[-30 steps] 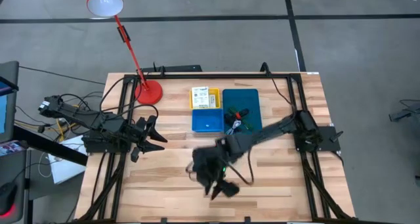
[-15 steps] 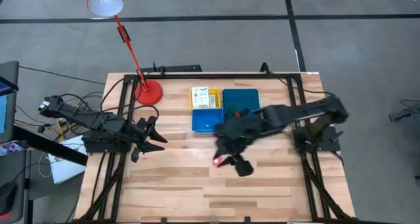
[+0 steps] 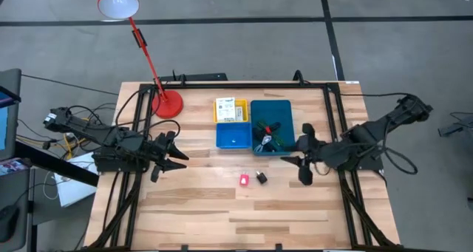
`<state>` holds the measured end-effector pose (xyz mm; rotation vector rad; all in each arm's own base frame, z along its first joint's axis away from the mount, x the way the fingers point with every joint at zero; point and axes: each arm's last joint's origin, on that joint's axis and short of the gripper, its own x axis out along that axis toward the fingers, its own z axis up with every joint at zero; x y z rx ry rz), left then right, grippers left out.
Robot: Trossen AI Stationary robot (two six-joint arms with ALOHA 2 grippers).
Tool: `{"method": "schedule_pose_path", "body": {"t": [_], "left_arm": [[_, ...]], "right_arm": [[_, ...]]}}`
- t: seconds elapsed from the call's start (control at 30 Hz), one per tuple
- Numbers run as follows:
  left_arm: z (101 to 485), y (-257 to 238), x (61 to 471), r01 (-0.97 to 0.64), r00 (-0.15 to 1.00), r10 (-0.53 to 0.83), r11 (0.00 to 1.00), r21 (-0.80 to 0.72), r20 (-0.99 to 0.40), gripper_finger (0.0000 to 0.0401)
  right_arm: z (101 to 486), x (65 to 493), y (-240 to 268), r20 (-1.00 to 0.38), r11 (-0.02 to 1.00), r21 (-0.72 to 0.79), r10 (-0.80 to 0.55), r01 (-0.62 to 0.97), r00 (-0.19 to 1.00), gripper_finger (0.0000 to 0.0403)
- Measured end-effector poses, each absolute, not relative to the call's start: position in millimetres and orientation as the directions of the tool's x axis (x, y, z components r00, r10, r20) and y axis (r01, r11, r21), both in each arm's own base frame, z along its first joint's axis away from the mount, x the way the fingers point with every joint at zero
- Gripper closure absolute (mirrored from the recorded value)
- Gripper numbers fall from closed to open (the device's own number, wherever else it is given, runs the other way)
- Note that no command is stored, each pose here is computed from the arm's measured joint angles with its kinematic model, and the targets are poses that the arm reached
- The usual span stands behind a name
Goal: Pick and place items into bin
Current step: Put the pink charger adapter into the dark blue bin
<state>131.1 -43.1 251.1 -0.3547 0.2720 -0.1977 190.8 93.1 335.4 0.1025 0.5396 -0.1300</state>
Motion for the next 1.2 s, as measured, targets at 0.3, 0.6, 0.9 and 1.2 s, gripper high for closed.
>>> {"method": "schedule_pose_path", "body": {"t": [0.3, 0.6, 0.9, 1.2], "left_arm": [[235, -43, 134, 0.094, 0.968, -0.167, 0.933, -0.348, -0.187, 0.0260], [236, -43, 134, 0.095, 0.970, -0.167, 0.929, -0.358, -0.174, 0.0260], [237, -37, 134, -0.083, 0.986, 0.033, 0.945, -0.318, -0.161, 0.0260], [237, -34, 134, -0.187, 0.976, 0.155, 0.954, -0.234, -0.150, 0.0260]], "right_arm": [[262, 160, 81, -0.119, 0.963, 0.151, 0.240, -0.222, 0.963, 0.0270], [218, 150, 75, -0.149, 0.954, 0.221, 0.239, -0.204, 0.959, 0.0269], [199, 158, 86, -0.271, 0.960, 0.181, 0.256, -0.212, 0.928, 0.0269], [175, 166, 97, -0.398, 0.966, 0.113, 0.257, -0.231, 0.881, 0.0268]]}}
